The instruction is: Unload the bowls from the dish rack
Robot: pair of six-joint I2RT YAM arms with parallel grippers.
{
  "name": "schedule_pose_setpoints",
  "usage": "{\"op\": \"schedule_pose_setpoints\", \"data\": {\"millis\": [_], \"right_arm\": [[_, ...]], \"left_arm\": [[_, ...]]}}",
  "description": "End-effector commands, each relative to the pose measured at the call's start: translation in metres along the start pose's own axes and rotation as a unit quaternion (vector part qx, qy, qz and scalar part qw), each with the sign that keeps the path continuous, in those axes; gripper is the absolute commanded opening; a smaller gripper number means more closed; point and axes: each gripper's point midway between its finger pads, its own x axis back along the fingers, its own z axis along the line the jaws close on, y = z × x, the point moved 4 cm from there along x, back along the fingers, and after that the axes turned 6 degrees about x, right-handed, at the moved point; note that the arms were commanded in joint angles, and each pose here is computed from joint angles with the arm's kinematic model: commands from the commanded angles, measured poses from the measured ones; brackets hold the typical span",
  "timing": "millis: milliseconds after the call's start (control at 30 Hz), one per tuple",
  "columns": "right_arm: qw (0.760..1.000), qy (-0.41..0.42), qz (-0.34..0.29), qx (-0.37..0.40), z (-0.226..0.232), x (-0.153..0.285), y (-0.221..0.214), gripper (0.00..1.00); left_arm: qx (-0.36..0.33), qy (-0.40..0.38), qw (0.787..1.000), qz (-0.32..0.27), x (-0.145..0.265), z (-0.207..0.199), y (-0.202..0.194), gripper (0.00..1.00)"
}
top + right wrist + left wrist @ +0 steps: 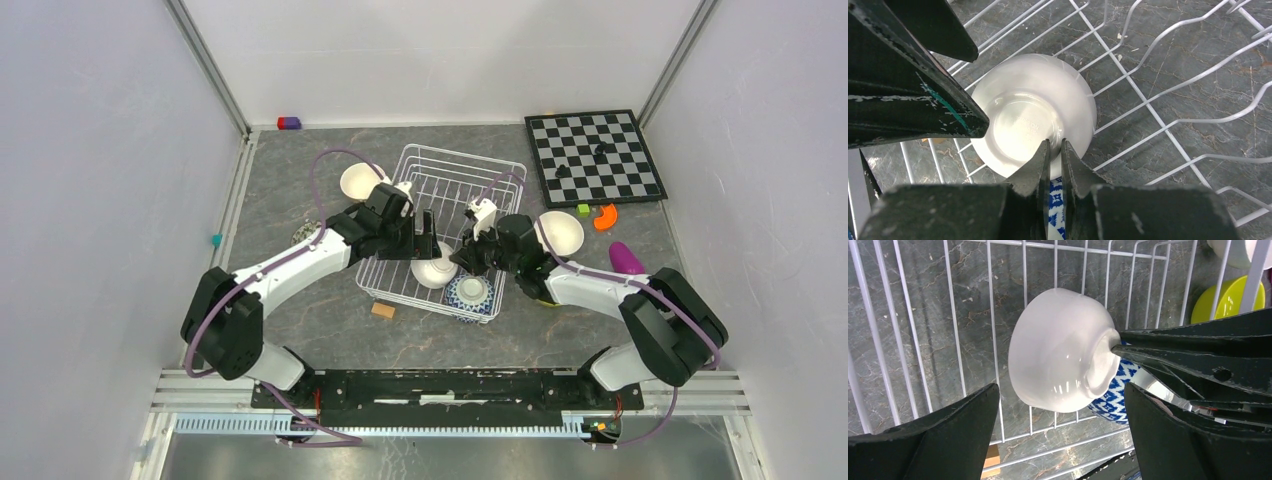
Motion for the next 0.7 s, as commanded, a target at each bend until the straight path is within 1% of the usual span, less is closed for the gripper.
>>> {"op": "schedule_pose_setpoints", "data": {"millis": [0,167,333,400,467,500,567,667], "right_arm": [[0.992,-0.005,0.122,-0.020,-0.001,0.014,-0.066,0.15],[0.992,-0.005,0.122,-0.021,-0.001,0.014,-0.067,0.14],[0.992,-0.009,0.127,-0.021,-0.003,0.016,-0.070,0.13],[0.992,-0.009,0.128,-0.021,-0.003,0.017,-0.071,0.12],[0.992,-0.008,0.128,-0.021,-0.003,0.017,-0.072,0.12],[0.992,-0.008,0.127,-0.021,-0.002,0.017,-0.071,0.12],[0.992,-0.009,0.124,-0.021,-0.002,0.018,-0.070,0.12],[0.993,-0.013,0.116,-0.021,-0.003,0.020,-0.068,0.13]], "left_arm": [[0.032,0.001,0.999,-0.002,-0.009,0.003,0.000,1.00],[0.049,-0.040,0.998,0.018,-0.018,-0.005,-0.006,0.98],[0.061,-0.050,0.996,0.035,-0.027,-0.004,-0.010,0.95],[0.067,-0.067,0.995,0.039,-0.029,-0.008,-0.010,0.91],[0.070,-0.088,0.993,0.039,-0.029,-0.012,-0.008,0.82],[0.069,-0.096,0.992,0.038,-0.028,-0.015,-0.007,0.76],[0.063,-0.109,0.992,0.029,-0.025,-0.019,-0.004,0.69],[0.058,-0.132,0.989,0.016,-0.020,-0.025,0.001,0.64]]}}
